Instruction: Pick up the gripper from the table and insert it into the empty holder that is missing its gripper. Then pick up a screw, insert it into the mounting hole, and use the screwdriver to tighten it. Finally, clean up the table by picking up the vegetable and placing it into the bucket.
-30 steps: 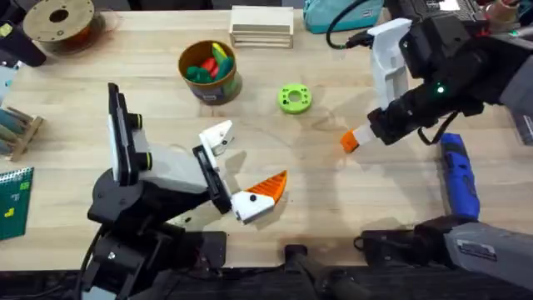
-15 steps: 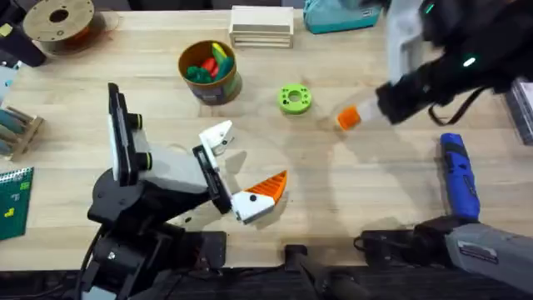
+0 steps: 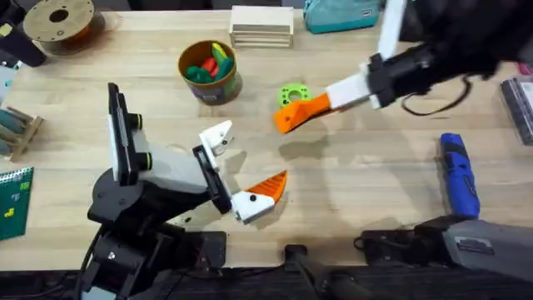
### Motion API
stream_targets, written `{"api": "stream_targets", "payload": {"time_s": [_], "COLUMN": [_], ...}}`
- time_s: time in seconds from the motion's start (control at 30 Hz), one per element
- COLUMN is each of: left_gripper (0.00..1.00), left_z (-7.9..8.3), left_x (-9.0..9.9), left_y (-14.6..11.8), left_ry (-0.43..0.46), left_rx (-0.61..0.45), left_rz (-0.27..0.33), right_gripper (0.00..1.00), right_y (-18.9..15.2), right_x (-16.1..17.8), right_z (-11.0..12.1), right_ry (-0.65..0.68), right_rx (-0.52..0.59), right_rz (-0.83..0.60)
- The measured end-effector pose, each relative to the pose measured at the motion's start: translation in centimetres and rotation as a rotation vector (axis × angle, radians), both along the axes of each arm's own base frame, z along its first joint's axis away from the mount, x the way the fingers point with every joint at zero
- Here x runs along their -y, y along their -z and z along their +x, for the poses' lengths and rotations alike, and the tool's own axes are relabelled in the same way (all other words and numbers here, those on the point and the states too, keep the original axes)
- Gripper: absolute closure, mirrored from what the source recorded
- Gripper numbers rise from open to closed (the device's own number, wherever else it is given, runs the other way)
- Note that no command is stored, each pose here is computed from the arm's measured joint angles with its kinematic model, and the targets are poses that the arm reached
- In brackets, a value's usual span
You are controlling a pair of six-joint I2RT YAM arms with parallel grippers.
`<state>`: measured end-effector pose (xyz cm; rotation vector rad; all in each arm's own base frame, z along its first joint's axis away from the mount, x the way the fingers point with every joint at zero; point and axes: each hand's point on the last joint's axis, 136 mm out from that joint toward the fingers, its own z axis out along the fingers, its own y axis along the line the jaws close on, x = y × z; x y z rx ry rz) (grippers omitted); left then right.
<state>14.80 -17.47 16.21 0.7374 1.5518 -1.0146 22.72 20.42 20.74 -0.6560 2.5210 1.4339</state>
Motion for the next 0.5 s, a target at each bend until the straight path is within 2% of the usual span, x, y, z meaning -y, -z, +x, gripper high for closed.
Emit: {"api": "stream_targets", "payload": {"time_s": [0.1, 0.23, 0.37, 0.5], "left_gripper": [0.014, 0.014, 0.014, 0.014], "left_z": [0.0, 0.0, 0.0, 0.0], "left_x": [0.0, 0.0, 0.0, 0.0], "left_y": [0.0, 0.0, 0.0, 0.0], "left_ry": [0.0, 0.0, 0.0, 0.0], "left_rx": [0.0, 0.0, 0.0, 0.0], "left_rz": [0.0, 0.0, 0.0, 0.0], "right_gripper": [0.981, 0.981, 0.981, 0.981], "right_y": [0.1, 0.7, 1.5, 2.1], "right_x": [-2.1, -4.2, -5.5, -5.8], "right_z": [-0.7, -1.7, -2.5, -2.4], "right_ry": [-0.064, -0.132, -0.172, -0.177], "right_rx": [-0.126, -0.25, -0.331, -0.369], "right_rz": [0.111, 0.188, 0.211, 0.22]}}
